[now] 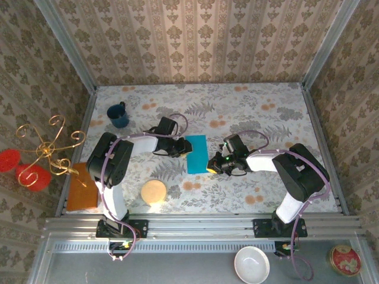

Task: Fold a paper plane with a square sheet of paper (pick it up from the middle)
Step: Fold the triangle a second time at the center of the table.

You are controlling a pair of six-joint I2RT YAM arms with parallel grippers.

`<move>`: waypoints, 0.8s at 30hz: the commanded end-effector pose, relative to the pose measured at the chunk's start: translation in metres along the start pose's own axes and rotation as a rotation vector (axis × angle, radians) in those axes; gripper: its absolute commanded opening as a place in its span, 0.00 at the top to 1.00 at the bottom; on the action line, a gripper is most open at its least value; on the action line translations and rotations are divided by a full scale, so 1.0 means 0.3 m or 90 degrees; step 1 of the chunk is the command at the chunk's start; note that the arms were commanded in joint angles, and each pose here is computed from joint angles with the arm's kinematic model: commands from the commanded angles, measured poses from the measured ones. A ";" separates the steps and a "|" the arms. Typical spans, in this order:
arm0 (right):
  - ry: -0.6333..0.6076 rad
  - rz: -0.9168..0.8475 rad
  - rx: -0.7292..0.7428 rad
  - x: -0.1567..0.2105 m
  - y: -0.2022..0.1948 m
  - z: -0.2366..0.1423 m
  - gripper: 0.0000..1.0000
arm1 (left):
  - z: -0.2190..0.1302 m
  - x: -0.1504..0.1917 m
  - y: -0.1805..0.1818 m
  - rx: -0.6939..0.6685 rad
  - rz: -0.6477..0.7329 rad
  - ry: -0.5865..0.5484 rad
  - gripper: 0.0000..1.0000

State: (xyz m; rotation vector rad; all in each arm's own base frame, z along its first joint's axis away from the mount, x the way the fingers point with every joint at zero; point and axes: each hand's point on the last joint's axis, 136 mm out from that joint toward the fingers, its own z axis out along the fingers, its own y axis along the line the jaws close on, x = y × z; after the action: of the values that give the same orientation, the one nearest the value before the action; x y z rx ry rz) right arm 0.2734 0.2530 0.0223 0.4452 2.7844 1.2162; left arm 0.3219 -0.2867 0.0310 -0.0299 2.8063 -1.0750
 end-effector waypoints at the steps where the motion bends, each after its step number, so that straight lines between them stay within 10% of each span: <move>1: -0.004 0.002 0.019 0.012 -0.021 -0.009 0.94 | -0.028 -0.054 -0.034 0.011 0.020 -0.025 0.73; 24: -0.004 -0.072 -0.071 -0.046 0.186 0.025 0.95 | 0.062 0.004 0.059 -0.035 -0.010 0.039 0.77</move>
State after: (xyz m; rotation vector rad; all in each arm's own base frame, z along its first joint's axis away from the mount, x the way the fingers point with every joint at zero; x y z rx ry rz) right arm 0.2899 0.2764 0.0476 0.3300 2.7236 1.2845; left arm 0.3377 -0.2902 0.0267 -0.0289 2.8061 -1.0743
